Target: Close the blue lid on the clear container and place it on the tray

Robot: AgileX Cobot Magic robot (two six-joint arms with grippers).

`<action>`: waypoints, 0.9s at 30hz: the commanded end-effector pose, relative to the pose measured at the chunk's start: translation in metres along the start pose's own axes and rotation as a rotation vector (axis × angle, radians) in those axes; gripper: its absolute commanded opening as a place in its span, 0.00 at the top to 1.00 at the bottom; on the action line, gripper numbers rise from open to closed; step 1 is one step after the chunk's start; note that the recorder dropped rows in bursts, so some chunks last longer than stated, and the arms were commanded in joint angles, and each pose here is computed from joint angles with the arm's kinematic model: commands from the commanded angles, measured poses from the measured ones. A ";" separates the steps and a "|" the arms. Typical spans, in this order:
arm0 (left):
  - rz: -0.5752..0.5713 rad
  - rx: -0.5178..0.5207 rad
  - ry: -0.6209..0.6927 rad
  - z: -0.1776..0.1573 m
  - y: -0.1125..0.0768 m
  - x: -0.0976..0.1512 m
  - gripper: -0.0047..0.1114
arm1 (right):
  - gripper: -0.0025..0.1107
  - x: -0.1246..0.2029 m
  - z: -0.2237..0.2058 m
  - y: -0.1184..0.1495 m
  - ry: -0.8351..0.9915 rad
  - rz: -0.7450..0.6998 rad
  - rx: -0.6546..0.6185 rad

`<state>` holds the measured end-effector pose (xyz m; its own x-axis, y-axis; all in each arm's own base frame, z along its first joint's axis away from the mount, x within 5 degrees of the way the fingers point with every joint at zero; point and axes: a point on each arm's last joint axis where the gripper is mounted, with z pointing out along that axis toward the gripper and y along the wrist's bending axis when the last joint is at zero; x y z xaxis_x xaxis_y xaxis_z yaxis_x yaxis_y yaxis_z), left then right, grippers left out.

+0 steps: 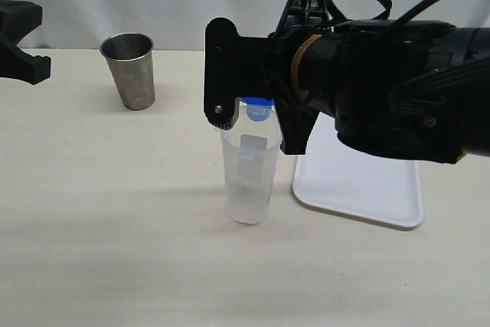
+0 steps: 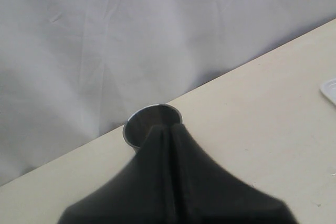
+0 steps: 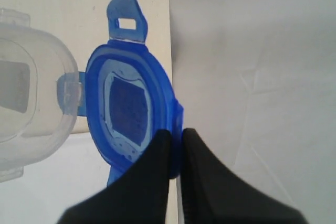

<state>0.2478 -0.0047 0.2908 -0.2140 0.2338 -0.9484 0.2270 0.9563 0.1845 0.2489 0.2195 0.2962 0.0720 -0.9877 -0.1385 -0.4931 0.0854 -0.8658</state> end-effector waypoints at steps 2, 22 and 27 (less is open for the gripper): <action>-0.017 0.001 -0.002 0.000 0.000 0.001 0.96 | 0.94 0.001 -0.009 -0.011 -0.019 0.022 0.034; -0.026 0.004 -0.001 0.000 0.000 0.001 0.96 | 0.94 0.002 -0.009 -0.006 -0.041 0.015 0.033; -0.026 0.004 -0.001 0.000 0.000 0.001 0.96 | 0.94 0.002 -0.009 -0.005 -0.040 0.020 0.029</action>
<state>0.2478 -0.0049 0.2908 -0.2160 0.2222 -0.9508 0.2259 0.9587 0.1727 0.2445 0.2165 0.3043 0.0987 -0.9799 -0.1734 -0.4732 0.1071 -0.8744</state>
